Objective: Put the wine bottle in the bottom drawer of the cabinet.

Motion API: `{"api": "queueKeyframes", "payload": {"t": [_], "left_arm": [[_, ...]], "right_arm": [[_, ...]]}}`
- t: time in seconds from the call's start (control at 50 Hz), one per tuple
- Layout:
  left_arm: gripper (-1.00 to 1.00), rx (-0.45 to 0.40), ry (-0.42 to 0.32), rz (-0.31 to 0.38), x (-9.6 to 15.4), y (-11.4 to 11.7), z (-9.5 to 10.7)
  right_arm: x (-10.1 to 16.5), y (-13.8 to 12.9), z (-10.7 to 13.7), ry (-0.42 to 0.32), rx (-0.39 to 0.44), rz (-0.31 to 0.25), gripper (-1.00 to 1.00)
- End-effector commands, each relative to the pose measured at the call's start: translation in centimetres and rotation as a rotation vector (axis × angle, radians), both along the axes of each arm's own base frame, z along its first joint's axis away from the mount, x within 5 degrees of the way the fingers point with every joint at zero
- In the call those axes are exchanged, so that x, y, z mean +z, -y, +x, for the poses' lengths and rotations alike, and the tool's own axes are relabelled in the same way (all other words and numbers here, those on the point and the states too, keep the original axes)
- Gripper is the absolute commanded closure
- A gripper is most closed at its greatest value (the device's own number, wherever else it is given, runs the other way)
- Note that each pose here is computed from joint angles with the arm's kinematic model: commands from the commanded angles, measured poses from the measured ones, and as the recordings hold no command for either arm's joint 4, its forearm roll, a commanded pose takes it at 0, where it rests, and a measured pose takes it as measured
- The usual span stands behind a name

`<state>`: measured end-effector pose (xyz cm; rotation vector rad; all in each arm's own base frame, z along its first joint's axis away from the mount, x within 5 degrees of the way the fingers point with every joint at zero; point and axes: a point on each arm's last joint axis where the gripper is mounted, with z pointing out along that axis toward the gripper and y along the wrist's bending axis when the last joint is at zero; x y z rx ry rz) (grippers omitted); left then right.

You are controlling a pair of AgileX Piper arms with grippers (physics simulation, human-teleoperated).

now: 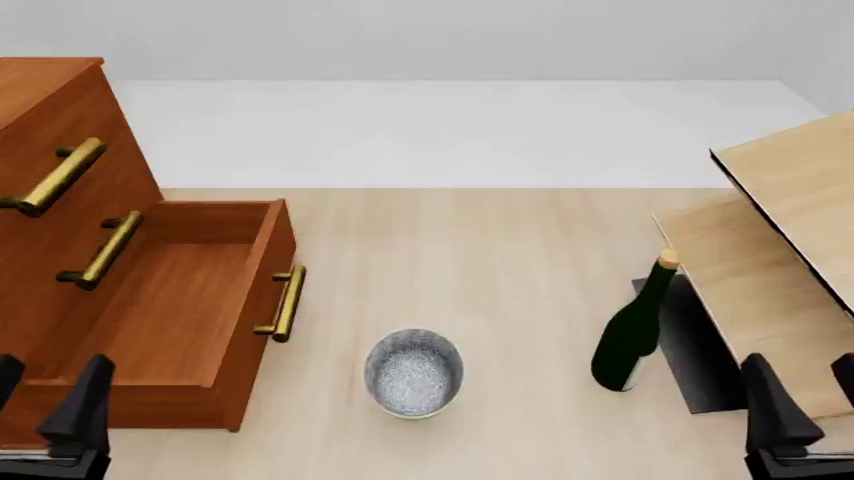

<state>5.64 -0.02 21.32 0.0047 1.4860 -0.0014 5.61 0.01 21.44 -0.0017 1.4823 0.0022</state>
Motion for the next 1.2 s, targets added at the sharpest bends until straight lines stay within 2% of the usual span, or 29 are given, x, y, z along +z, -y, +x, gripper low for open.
{"api": "queueKeyframes", "payload": {"t": [0.02, 0.16, 0.2, 0.24, 0.28, 0.36, 0.4, 0.44, 0.52, 0.58, 0.62, 0.72, 0.76, 0.86, 0.9, 0.98, 1.04, 1.06, 1.16, 1.18, 1.2], "left_arm": [[-1.00, -0.008, -0.008, -0.003, 0.1, 0.0, 0.2], [-1.00, 0.000, -0.014, -0.019, 0.2, 0.0, 0.3], [-1.00, -0.011, -0.016, 0.009, 0.3, 0.1, 0.2], [-1.00, 0.009, -0.021, -0.007, 0.8, -0.1, 0.3], [-1.00, 0.000, -0.022, 0.013, 1.3, 0.0, 0.4], [-1.00, 0.012, -0.048, -0.024, 3.0, -0.1, 1.2], [-1.00, 0.005, -0.023, -0.012, 4.2, 0.0, 0.8], [-1.00, 0.023, -0.041, -0.005, 5.1, -0.2, 1.5], [-1.00, 0.015, -0.031, 0.005, 6.8, -0.1, 1.7], [-1.00, -0.013, -0.028, 0.041, 8.0, 0.1, 1.8], [-1.00, -0.007, -0.022, 0.016, 9.0, 0.1, 2.0], [-1.00, -0.001, -0.029, 0.007, 10.9, 0.0, 3.3], [-1.00, -0.002, -0.055, -0.018, 11.4, 0.0, 4.0], [-1.00, -0.044, -0.088, 0.025, 13.6, 0.5, 5.0], [-1.00, -0.041, -0.136, 0.000, 14.0, 0.5, 6.0], [-1.00, -0.055, -0.180, -0.045, 15.6, 0.7, 7.0], [-1.00, -0.054, -0.183, -0.043, 17.1, 0.7, 7.3], [-1.00, -0.049, -0.205, -0.066, 17.4, 0.7, 7.8], [-1.00, -0.053, -0.299, -0.095, 17.9, 0.9, 9.3], [-1.00, -0.071, -0.321, -0.127, 18.1, 1.3, 9.5], [-1.00, -0.088, -0.333, -0.119, 18.4, 1.6, 9.6]], "right_arm": [[0.6, -0.1, -0.1, 0.007, 0.011, 0.002, -1.00], [1.4, -0.1, -0.2, 0.013, 0.018, 0.009, -1.00], [1.5, -0.1, -0.1, 0.011, 0.015, 0.003, -1.00], [2.0, -0.1, -0.2, 0.018, 0.017, 0.009, -1.00], [2.1, -0.1, -0.2, 0.017, 0.017, 0.001, -1.00], [2.5, -0.1, -0.4, 0.022, 0.016, -0.010, -1.00], [2.6, -0.1, -0.5, 0.023, 0.010, -0.013, -1.00], [2.9, -0.1, -0.6, 0.026, 0.009, -0.013, -1.00], [3.0, -0.1, -0.6, 0.022, 0.011, -0.023, -1.00], [2.8, -0.1, -0.6, 0.016, 0.019, -0.037, -1.00], [2.9, -0.1, -0.6, 0.015, 0.018, -0.033, -1.00], [3.1, -0.2, -0.7, 0.021, 0.028, -0.037, -1.00], [3.0, -0.1, -0.7, 0.021, 0.026, -0.035, -1.00], [3.2, -0.2, -0.8, 0.024, 0.030, -0.031, -1.00], [3.2, -0.1, -0.8, 0.024, 0.028, -0.030, -1.00], [3.1, -0.1, -0.7, 0.021, 0.027, -0.030, -1.00], [3.0, -0.1, -0.7, 0.021, 0.026, -0.028, -1.00], [2.9, -0.2, -0.7, 0.020, 0.029, -0.028, -1.00], [2.9, -0.1, -0.7, 0.017, 0.028, -0.024, -1.00], [2.9, -0.2, -0.7, 0.017, 0.032, -0.026, -1.00], [2.9, -0.2, -0.7, 0.018, 0.033, -0.028, -1.00]]}}
